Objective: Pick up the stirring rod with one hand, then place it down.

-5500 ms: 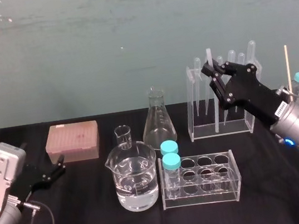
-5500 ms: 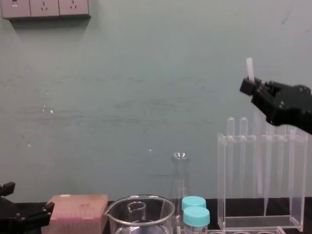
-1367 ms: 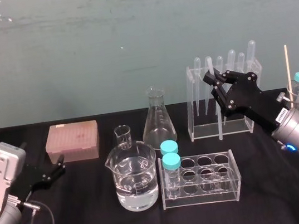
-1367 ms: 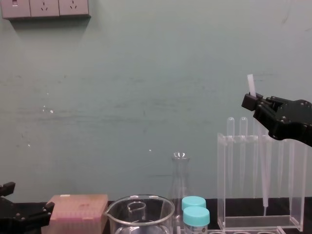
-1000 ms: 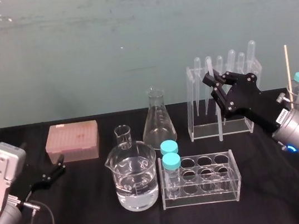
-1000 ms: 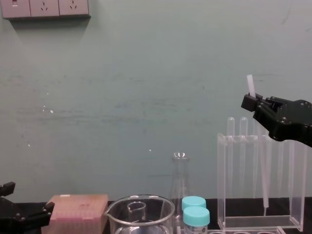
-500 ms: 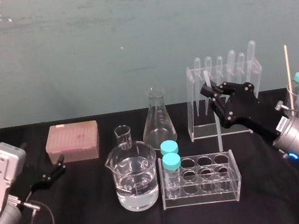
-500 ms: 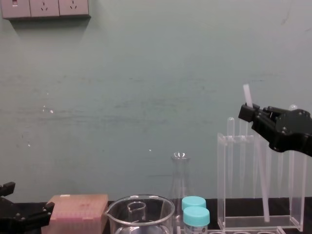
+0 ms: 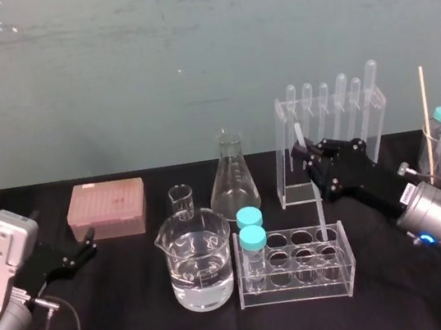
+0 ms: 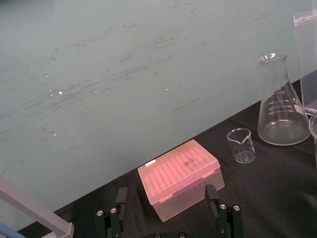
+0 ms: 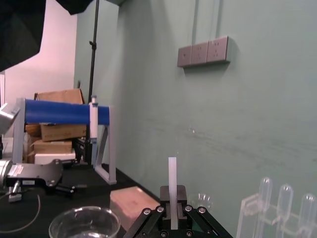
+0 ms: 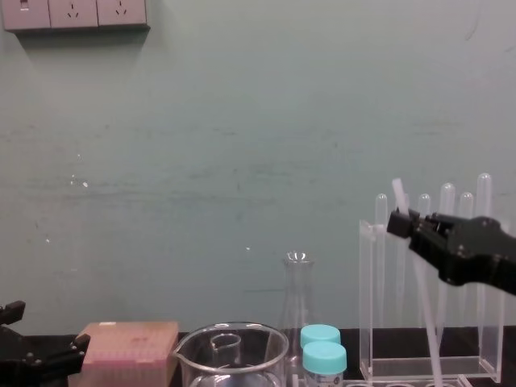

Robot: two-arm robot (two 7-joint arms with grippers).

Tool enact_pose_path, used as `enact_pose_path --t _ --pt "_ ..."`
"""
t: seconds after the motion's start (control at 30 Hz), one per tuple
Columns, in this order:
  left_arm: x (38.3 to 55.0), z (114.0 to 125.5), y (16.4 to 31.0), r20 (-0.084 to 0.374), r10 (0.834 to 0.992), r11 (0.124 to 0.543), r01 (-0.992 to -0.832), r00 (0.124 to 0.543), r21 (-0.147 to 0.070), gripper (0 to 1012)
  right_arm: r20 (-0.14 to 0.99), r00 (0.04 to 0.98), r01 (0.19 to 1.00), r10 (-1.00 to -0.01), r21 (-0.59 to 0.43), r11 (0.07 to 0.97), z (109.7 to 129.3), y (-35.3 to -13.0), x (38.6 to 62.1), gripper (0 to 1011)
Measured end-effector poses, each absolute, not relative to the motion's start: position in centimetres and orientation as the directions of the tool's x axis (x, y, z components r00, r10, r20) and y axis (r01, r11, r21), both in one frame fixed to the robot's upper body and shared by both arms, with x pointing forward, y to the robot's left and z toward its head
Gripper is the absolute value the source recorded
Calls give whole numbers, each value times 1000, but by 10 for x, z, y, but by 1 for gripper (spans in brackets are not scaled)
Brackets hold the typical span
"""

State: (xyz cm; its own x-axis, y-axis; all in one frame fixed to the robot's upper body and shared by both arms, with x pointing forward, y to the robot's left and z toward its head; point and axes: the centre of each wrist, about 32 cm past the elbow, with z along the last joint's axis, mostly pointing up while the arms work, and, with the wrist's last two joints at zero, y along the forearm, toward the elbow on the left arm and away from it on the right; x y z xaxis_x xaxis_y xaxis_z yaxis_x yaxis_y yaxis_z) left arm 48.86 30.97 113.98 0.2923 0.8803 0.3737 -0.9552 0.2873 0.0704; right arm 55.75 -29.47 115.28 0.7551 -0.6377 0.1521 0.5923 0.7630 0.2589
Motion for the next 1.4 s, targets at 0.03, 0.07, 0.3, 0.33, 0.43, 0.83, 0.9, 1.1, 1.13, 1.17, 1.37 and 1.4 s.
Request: enact_pose_path --t 0.03,0.07,0.3,0.33,0.43,0.83,0.9,1.1,1.13,1.17,1.37,1.4 --pt "489 1140 310 374 880 287 -955 292 70 1000 149 757 592 -636 254 765 1151 -295 558 69" --pt "489 1140 310 374 880 287 -955 292 70 1000 143 761 593 -633 245 767 1149 -295 560 69" --pt "489 1140 310 374 880 287 -955 292 70 1000 117 777 591 -619 206 780 1138 -295 564 69" --pt "489 1140 310 374 880 287 -955 292 70 1000 116 778 590 -618 202 782 1137 -294 564 69" --pt "489 1140 310 374 880 287 -955 292 70 1000 111 781 590 -614 189 785 1135 -295 565 69" --pt "489 1140 310 374 880 287 -955 292 70 1000 91 790 592 -606 143 793 1129 -294 568 69" --pt "489 1140 310 374 880 287 -955 292 70 1000 91 790 592 -606 143 793 1129 -294 568 69" --pt "489 1140 310 374 880 287 -955 292 70 1000 93 790 592 -607 145 793 1129 -294 568 69" --pt "489 1140 310 374 880 287 -955 292 70 1000 93 789 592 -607 145 793 1129 -294 568 69" --pt "489 1140 310 374 880 287 -955 292 70 1000 94 789 592 -607 146 793 1129 -294 568 73" --pt "489 1140 310 374 880 287 -955 292 70 1000 94 789 592 -607 147 792 1129 -294 568 242" --pt "489 1140 310 374 880 287 -955 292 70 1000 94 789 592 -607 148 792 1129 -294 568 286"
